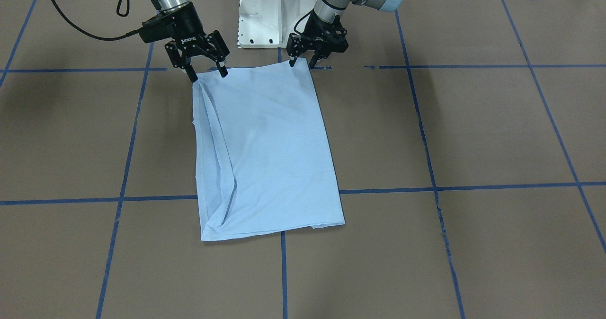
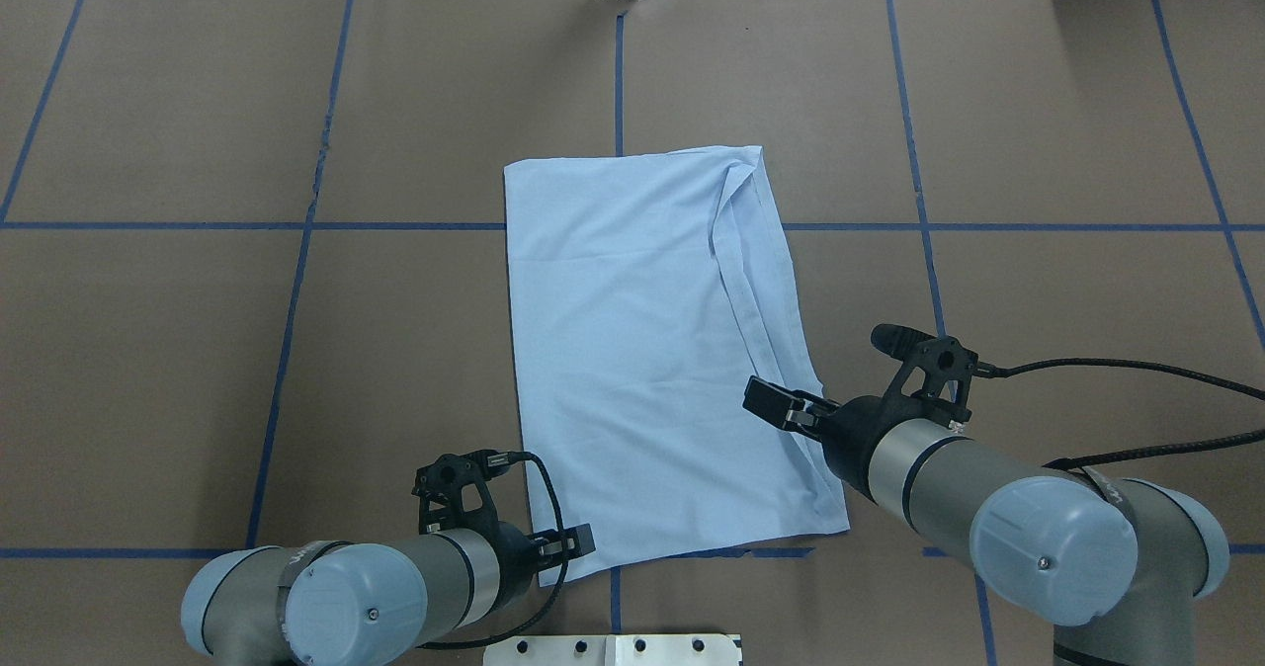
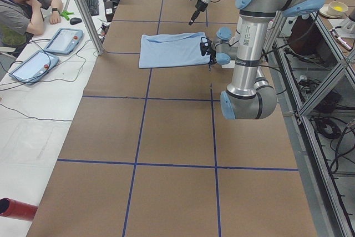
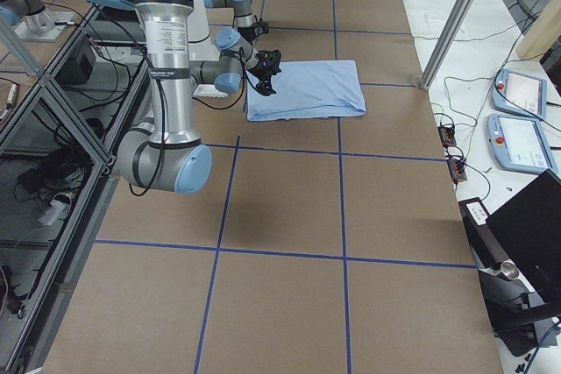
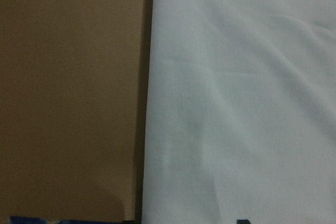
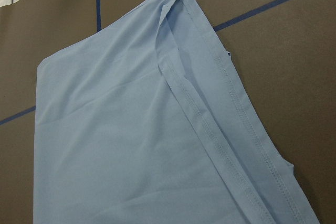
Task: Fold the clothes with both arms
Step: 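Move the right gripper to the other near corner and grasp both near corners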
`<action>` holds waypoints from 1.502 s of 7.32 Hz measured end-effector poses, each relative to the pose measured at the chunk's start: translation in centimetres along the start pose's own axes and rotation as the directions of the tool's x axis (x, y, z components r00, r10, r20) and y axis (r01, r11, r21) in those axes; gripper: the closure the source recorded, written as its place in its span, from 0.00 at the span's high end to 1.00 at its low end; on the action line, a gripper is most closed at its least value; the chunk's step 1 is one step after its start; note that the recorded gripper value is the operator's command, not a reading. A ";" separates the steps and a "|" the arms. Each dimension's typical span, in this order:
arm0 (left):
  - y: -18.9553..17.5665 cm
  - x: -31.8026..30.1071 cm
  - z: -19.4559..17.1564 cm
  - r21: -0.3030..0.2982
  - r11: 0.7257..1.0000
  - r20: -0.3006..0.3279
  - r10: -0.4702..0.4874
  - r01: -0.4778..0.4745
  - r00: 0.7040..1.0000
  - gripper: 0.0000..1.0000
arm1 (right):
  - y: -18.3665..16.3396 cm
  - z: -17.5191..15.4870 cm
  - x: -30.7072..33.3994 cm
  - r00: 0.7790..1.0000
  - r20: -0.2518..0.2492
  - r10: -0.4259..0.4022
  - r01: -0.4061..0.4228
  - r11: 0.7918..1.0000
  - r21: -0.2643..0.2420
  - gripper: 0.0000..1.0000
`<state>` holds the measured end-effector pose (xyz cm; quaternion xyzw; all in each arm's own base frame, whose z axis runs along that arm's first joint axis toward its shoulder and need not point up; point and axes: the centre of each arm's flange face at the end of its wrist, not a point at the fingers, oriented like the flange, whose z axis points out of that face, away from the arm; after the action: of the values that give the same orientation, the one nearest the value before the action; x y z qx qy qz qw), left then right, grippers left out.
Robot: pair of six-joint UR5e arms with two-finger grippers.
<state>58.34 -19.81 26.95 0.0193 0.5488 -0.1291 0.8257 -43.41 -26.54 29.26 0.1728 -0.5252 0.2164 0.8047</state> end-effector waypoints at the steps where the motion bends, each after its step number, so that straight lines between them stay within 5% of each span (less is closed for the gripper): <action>1: 0.1 0.2 0.3 0.000 1.000 0.001 0.000 0.000 1.000 0.64 | 0.0 0.1 0.0 1.000 -0.001 0.000 0.000 1.000 0.000 1.00; 2: 0.1 0.3 0.4 0.000 1.000 0.000 0.000 0.000 1.000 0.54 | 0.0 0.1 0.1 1.000 -0.002 -0.001 0.001 1.000 0.000 1.00; 5: 0.1 0.4 0.4 0.000 1.000 -0.002 0.001 -0.001 1.000 0.00 | 0.2 0.3 0.2 1.000 -0.006 0.000 0.000 1.000 -0.001 1.00; 8: 0.1 0.8 -0.1 0.001 1.000 -0.013 0.000 0.000 1.000 0.00 | 0.9 1.0 0.3 0.993 -0.026 0.117 -0.118 0.993 -0.002 0.75; 11: -0.1 1.0 -0.4 0.002 1.000 -0.019 -0.001 0.001 1.000 0.00 | 4.0 1.8 -1.3 0.952 -0.149 0.269 -0.270 0.963 0.014 0.80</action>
<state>58.35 -19.98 25.93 0.0212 0.5564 -0.1299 0.8204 -47.35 -24.31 28.94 0.0803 -0.4827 0.3348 0.8053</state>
